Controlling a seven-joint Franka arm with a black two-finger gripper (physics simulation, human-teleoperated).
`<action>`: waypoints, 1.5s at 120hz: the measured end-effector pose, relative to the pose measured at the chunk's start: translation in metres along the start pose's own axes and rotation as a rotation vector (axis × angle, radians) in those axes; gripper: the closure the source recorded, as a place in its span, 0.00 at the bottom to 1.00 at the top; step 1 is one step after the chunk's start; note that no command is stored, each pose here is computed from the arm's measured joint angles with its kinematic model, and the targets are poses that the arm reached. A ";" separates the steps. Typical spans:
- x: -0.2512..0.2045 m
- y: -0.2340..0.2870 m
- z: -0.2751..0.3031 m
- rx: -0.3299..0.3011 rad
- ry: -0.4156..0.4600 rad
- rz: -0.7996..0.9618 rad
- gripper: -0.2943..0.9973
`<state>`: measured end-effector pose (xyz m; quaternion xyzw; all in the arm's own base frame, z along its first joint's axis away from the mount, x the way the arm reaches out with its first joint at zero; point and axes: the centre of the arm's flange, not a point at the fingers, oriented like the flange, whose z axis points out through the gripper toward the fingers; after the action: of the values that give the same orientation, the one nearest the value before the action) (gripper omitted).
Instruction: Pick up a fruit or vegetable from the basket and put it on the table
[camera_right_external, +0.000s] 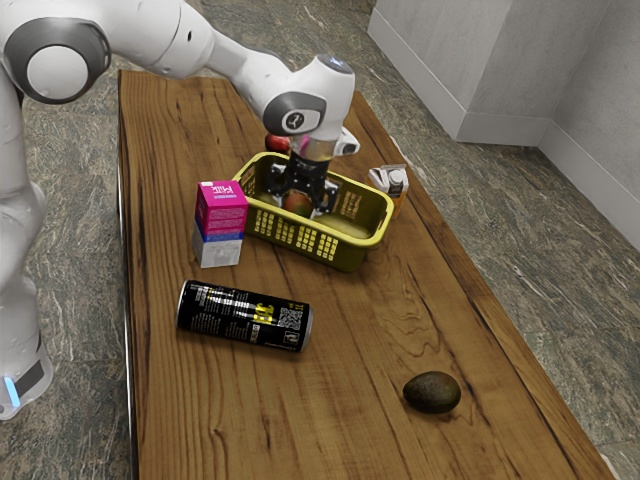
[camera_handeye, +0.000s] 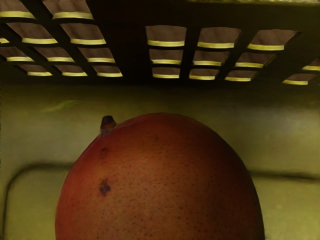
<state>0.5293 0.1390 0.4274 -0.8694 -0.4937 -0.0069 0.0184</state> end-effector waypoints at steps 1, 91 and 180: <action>0.000 0.000 0.000 0.000 0.000 0.000 0.48; -0.058 0.055 -0.123 -0.086 0.054 0.183 0.74; -0.164 0.195 -0.142 -0.038 0.106 0.435 0.75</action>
<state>0.6135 -0.1066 0.5594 -0.9540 -0.2926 -0.0580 0.0289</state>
